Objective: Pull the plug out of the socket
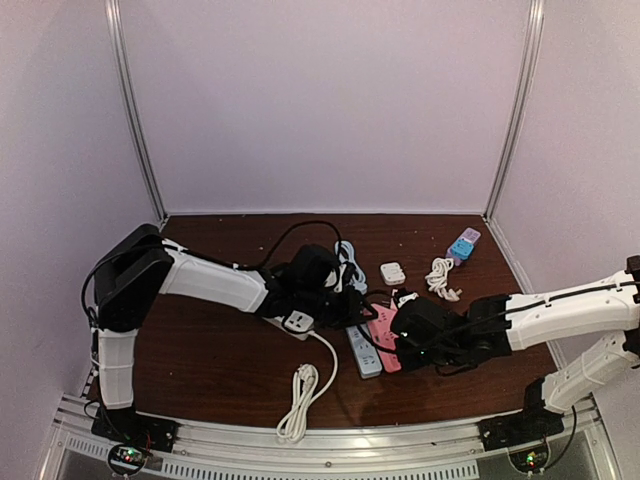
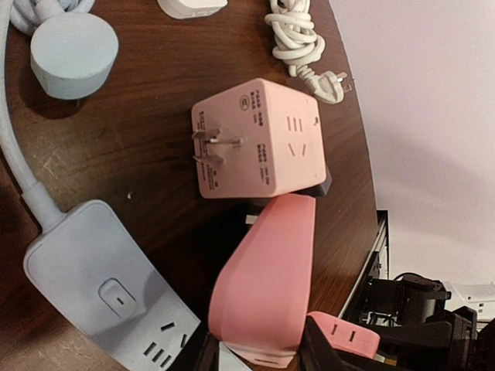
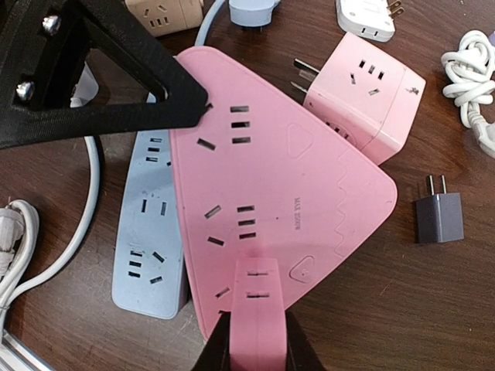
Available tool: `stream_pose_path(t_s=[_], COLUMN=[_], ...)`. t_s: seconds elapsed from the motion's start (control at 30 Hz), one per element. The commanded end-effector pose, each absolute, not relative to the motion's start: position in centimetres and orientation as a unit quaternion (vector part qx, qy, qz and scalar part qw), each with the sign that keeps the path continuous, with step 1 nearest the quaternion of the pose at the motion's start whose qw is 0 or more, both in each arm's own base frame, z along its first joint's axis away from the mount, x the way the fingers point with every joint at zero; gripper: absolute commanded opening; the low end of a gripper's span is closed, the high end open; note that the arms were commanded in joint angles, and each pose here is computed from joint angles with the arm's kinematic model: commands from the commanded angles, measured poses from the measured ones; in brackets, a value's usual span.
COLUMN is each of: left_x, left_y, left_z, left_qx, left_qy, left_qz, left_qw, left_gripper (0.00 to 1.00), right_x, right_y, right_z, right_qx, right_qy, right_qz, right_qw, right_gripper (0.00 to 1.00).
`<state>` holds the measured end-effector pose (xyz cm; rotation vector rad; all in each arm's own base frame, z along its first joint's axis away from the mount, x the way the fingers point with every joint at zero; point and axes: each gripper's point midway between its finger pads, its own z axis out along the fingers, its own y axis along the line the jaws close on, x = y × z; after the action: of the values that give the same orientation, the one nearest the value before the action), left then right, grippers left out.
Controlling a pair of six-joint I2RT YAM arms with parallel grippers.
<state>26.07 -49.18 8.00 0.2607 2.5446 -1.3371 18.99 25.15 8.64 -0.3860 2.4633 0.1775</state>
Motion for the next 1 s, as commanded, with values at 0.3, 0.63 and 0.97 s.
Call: stream_pose_path(t_s=[0.3, 0.63, 0.97], left_x=[26.8, 26.7, 26.6], left_y=[-45.2, -44.4, -44.5], left_z=[0.3, -1.4, -1.8], left_qx=[0.078, 0.094, 0.103], left_qy=[0.933, 0.944, 0.945], left_qz=[-0.332, -0.294, -0.289], left_qw=[0.116, 0.116, 0.113], left_gripper=[0.00, 0.00, 0.00], right_x=[19.5, 19.2, 19.0], right_y=[24.9, 25.5, 25.0], right_z=[11.4, 11.9, 13.4], right_qx=[-0.155, -0.169, -0.168], right_qy=[0.923, 0.923, 0.922], right_qz=[0.072, 0.083, 0.088], right_qw=[0.344, 0.335, 0.339], right_gripper=[0.05, 0.02, 0.02])
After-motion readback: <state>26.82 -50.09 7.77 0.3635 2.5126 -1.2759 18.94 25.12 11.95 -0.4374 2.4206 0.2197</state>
